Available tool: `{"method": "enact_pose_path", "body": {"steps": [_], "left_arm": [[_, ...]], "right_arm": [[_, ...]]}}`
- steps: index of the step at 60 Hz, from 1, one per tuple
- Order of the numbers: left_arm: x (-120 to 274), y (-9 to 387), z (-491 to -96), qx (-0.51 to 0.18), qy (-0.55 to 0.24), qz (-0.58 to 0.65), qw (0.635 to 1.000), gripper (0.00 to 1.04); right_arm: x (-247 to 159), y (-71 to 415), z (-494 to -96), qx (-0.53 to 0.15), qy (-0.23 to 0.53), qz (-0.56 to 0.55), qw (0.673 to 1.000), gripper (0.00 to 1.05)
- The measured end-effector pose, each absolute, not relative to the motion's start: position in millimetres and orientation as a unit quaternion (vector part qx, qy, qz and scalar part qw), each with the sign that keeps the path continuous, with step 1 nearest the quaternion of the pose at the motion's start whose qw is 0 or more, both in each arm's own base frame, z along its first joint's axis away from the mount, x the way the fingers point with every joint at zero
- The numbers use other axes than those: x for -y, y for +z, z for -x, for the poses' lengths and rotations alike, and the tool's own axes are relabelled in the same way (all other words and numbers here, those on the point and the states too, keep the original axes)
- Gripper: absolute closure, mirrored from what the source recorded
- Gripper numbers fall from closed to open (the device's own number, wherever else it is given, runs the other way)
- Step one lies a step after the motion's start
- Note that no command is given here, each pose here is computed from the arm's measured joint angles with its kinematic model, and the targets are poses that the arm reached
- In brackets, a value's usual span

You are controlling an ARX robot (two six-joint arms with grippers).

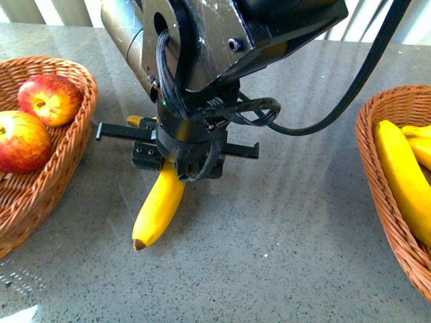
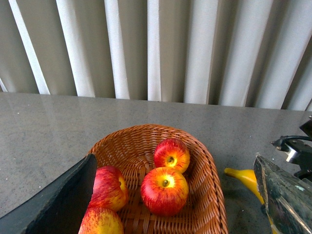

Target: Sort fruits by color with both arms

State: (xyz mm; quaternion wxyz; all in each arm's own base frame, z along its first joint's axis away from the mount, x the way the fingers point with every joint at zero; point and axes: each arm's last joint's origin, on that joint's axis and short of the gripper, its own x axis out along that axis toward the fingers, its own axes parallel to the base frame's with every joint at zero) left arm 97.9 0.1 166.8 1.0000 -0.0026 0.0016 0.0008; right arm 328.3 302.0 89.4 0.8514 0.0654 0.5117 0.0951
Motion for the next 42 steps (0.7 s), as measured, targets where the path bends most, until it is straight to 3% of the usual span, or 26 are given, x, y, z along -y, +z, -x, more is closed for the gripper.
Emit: {"method": "enact_pose_path", "body": {"steps": [18, 42], "left_arm": [[0, 167, -98, -0.002, 0.001, 0.003, 1.000, 0.09], [0, 167, -98, -0.002, 0.001, 0.003, 1.000, 0.09]], "right_arm": [[-244, 112, -315, -0.463, 0.019, -0.124, 0.878, 0.75], [-172, 170, -274, -0.366, 0.009, -0.191, 0.911, 0.75]]}}
